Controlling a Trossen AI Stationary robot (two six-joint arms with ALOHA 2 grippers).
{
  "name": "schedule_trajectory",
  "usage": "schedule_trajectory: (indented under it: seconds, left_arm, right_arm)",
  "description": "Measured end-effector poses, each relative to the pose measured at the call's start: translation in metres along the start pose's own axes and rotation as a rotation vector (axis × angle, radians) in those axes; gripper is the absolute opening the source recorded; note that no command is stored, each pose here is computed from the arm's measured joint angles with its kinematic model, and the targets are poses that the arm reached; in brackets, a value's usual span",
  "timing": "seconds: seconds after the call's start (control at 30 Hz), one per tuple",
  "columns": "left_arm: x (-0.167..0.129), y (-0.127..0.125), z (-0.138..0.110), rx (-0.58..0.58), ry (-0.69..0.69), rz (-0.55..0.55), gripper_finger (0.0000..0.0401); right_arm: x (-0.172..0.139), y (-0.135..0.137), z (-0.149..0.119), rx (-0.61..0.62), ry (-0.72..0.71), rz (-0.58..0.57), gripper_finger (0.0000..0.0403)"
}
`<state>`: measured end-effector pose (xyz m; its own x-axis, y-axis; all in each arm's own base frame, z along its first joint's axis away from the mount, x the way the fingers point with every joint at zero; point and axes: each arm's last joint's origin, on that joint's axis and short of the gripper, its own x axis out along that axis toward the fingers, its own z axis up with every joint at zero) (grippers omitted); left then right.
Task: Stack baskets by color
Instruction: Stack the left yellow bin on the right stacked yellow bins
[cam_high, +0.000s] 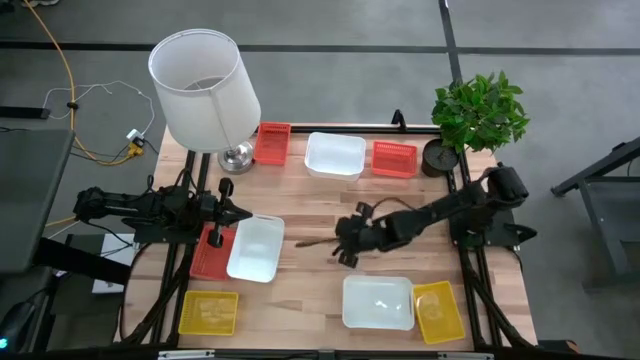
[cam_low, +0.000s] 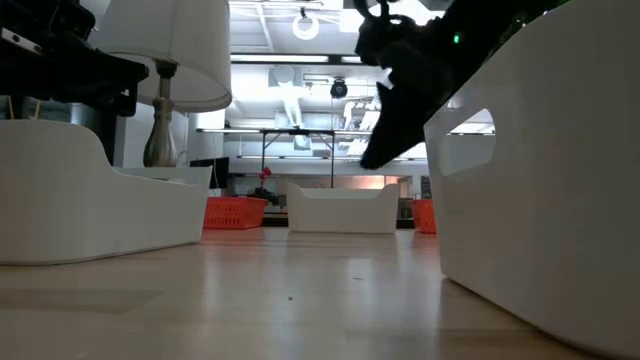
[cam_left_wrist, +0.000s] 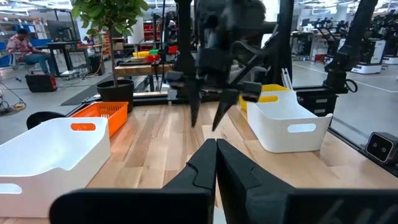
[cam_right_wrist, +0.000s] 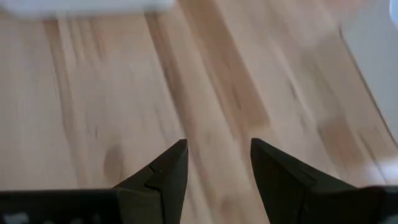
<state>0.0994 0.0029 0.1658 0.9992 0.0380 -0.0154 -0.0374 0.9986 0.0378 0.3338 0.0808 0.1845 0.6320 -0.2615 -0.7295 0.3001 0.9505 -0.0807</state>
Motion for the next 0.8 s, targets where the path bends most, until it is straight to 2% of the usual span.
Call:
schedule_trajectory:
  seconds: [0.13,0.33,0.4,0.53,0.63,0.8]
  left_arm:
    - [0.000,0.000,0.000,0.000,0.000,0.000,0.0000]
    - [0.000,0.000,0.000,0.000,0.000,0.000,0.0000]
    - [0.000,0.000,0.000,0.000,0.000,0.000,0.0000]
    - [0.000,0.000,0.000,0.000,0.000,0.000,0.0000]
    - [0.000,0.000,0.000,0.000,0.000,0.000,0.0000]
    - [0.000,0.000,0.000,0.000,0.000,0.000,0.0000]
  right_arm:
    - [0.001,-0.018,-0.014,0.022,-0.257,0.068,0.0161]
    - [-0.020,-0.042,-0.036,0.103,-0.752,0.209,0.0161]
    - [-0.028,-0.046,-0.040,0.108,-0.873,0.231,0.0161]
    - [-0.035,-0.051,-0.045,0.114,-0.961,0.234,0.0161]
    - [-0.035,-0.051,-0.043,0.111,-0.960,0.221,0.0161]
    - [-0.033,-0.049,-0.042,0.189,-0.928,0.269,0.0161]
